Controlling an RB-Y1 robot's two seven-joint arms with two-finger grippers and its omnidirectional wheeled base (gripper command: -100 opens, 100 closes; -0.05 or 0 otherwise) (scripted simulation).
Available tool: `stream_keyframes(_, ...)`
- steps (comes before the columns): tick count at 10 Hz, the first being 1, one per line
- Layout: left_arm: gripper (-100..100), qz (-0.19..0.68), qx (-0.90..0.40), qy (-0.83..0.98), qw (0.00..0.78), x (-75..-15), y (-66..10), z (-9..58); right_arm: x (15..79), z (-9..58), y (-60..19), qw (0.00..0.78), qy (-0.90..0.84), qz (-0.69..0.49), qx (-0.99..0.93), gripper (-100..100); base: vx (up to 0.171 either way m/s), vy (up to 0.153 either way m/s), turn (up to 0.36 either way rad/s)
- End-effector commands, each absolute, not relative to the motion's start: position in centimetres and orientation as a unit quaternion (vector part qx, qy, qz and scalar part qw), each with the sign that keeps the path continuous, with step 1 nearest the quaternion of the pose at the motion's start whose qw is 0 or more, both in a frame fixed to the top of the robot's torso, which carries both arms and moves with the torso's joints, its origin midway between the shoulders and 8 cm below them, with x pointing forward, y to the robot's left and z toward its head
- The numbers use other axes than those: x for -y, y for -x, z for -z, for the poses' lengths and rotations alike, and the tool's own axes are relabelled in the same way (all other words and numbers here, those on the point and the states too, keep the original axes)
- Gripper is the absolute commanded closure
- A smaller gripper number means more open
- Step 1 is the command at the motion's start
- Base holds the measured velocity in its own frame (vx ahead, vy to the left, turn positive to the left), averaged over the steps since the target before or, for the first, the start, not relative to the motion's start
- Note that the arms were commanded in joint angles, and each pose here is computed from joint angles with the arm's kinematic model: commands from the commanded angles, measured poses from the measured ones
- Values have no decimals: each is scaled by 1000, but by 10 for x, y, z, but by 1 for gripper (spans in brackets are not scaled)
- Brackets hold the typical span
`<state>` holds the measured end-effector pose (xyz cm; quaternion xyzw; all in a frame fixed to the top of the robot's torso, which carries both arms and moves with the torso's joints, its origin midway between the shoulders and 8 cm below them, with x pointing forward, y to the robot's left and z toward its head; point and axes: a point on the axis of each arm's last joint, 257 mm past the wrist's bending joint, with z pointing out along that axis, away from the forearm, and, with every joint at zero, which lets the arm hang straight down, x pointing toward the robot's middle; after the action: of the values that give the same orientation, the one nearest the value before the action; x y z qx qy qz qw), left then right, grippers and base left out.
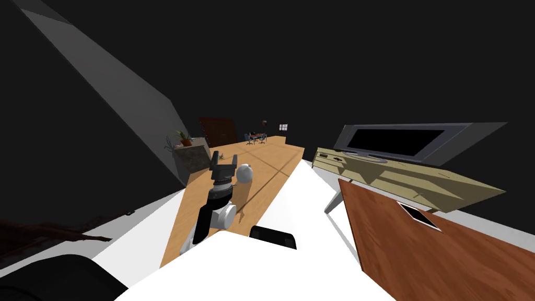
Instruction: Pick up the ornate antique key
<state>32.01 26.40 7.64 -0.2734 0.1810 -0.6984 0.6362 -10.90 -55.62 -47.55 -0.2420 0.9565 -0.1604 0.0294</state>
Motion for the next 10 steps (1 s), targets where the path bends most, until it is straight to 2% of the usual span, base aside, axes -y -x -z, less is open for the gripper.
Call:
stream_keyframes(1,0,698,-181,273,636,-264,-320,-76,579,468,120,2,285,182,-941,-100,180,-159,173)
stream_keyframes(5,0,698,-181,273,636,-264,-320,-76,587,469,138,-35,360,188,-913,-100,179,-160,126)
stream_keyframes(7,0,698,-181,273,636,-264,-320,-76,572,477,146,-38,377,174,-909,-100,74,-121,54)
stream_keyframes(9,0,698,-181,273,636,-264,-320,-76,569,478,148,-38,379,172,-909,-100,35,-52,25)
stream_keyframes(10,0,698,-181,273,636,-264,-320,-76,568,479,149,-38,380,170,-908,0,4,-7,1)
